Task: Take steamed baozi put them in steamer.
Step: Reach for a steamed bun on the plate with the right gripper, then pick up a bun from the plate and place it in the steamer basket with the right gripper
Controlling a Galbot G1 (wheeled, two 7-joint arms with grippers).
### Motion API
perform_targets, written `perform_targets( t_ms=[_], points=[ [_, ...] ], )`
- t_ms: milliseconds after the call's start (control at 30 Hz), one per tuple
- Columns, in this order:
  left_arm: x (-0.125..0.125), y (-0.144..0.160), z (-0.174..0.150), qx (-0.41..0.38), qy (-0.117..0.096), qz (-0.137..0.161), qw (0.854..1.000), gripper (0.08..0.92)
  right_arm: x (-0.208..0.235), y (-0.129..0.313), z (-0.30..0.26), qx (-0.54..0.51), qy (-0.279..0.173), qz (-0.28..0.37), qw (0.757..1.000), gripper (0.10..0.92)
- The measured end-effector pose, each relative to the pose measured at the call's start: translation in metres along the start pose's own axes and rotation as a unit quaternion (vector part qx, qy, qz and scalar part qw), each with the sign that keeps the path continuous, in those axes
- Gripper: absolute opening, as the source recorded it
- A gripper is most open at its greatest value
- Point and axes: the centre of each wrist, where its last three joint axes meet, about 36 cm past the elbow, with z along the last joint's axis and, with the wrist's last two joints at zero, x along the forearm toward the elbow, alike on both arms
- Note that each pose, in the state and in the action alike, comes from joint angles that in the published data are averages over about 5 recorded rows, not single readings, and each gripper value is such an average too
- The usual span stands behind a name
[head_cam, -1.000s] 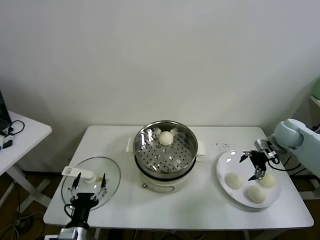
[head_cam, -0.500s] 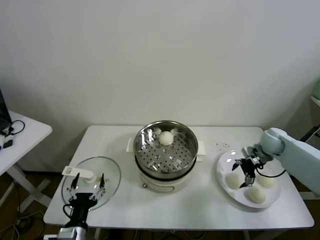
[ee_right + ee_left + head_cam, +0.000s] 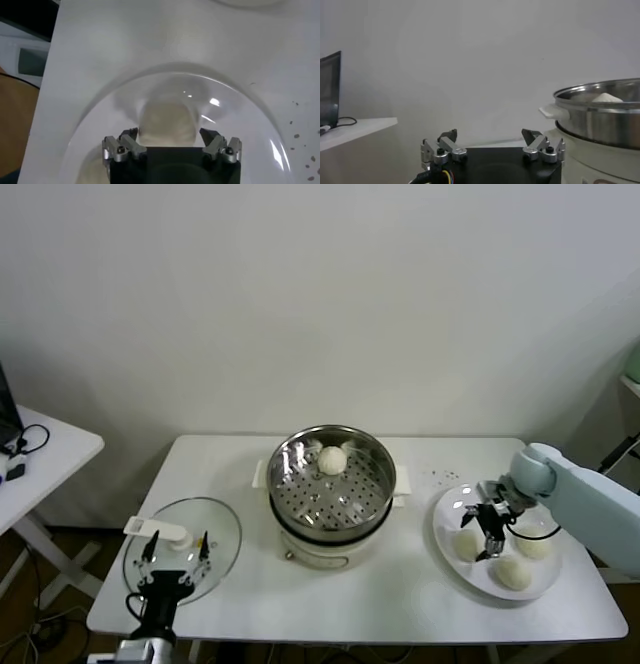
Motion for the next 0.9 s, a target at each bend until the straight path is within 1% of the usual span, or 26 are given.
perform_targets(
  t_ms=[67,133,533,733,900],
  points=[
    [0.0,0.0,0.0,0.0,0.0,0.0,1.0,0.823,0.0,0.0,0.0,0.0,0.0,0.0,1.0,0.737],
    [0.0,0.0,0.0,0.0,0.0,-0.001,1.0,0.823,0.0,0.0,0.0,0.0,0.0,-0.001,1.0,0.723],
    [0.0,0.001,0.0,0.0,0.0,-0.002,1.0,0.823,0.009,-0.002,0.003,-0.013,-0.009,0.005,1.0,0.705],
    [0.001,0.001,0.0,0.0,0.0,-0.003,1.0,0.823,0.03,-0.004,0.007,-0.032,-0.026,0.01,0.999,0.698],
    [0.001,0.001,0.0,0.001,-0.001,-0.002,1.0,0.823,0.06,-0.015,0.005,-0.044,-0.042,0.023,0.998,0.687]
  ],
)
